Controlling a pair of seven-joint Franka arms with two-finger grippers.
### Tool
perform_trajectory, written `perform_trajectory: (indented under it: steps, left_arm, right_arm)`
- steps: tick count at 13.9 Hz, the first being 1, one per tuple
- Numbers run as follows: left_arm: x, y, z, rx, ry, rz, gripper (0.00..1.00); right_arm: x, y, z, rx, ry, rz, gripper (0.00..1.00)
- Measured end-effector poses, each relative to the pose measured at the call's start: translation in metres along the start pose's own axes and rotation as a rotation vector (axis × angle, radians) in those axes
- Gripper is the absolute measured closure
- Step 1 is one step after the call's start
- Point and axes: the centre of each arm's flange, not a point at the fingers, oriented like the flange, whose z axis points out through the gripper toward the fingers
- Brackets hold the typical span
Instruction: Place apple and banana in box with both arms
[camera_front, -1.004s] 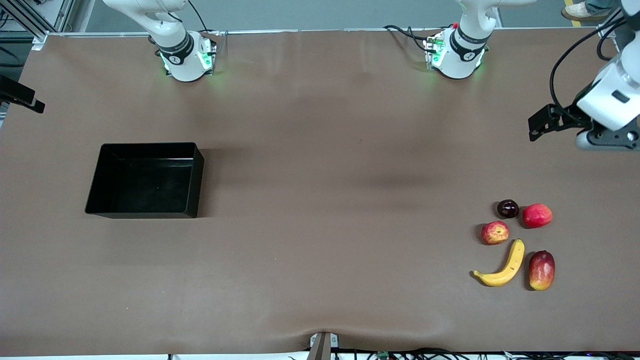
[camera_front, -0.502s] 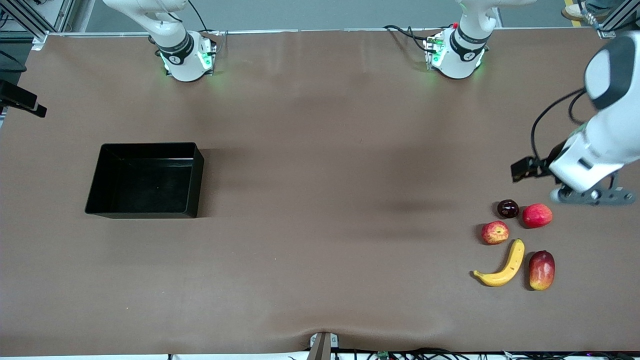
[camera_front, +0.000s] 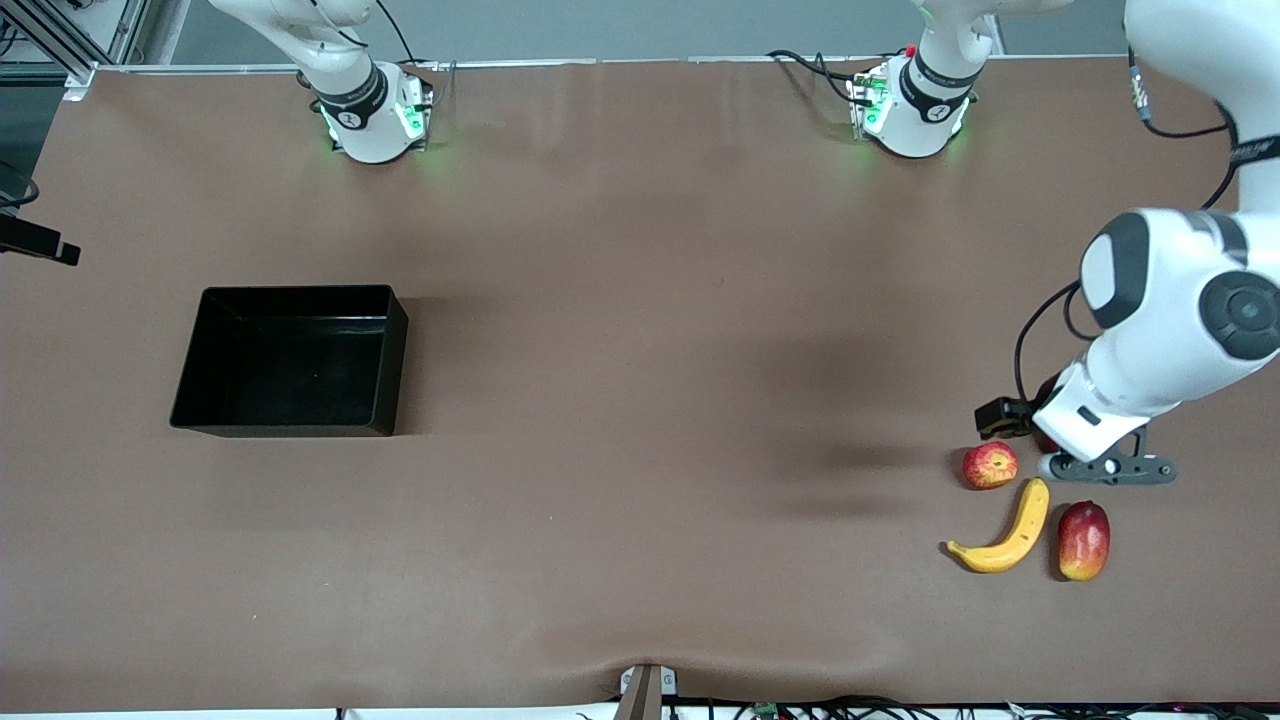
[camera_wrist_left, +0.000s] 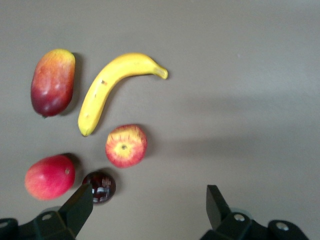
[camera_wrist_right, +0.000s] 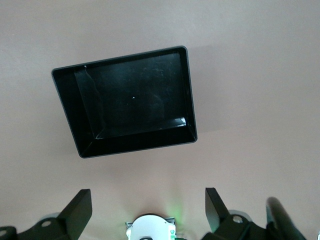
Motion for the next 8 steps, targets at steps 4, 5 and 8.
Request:
perform_trajectory:
  steps: [4,5,8]
  left_arm:
    - [0.001,-0.010,0.076,-0.010,0.026,-0.016,0.00]
    - [0.000,-0.010,0.092,-0.012,0.013,-0.017,0.00]
    - [-0.006,-0.016,0.127,-0.013,-0.032,-0.023,0.00]
  right_arm:
    - [0.036,0.029,0.054,0.009,-0.046,0.036,0.00]
    - [0.049,0.029,0.073,0.007,-0.058,0.034,0.00]
    - [0.074,0.029,0.132,0.006,-0.091,0.015,0.00]
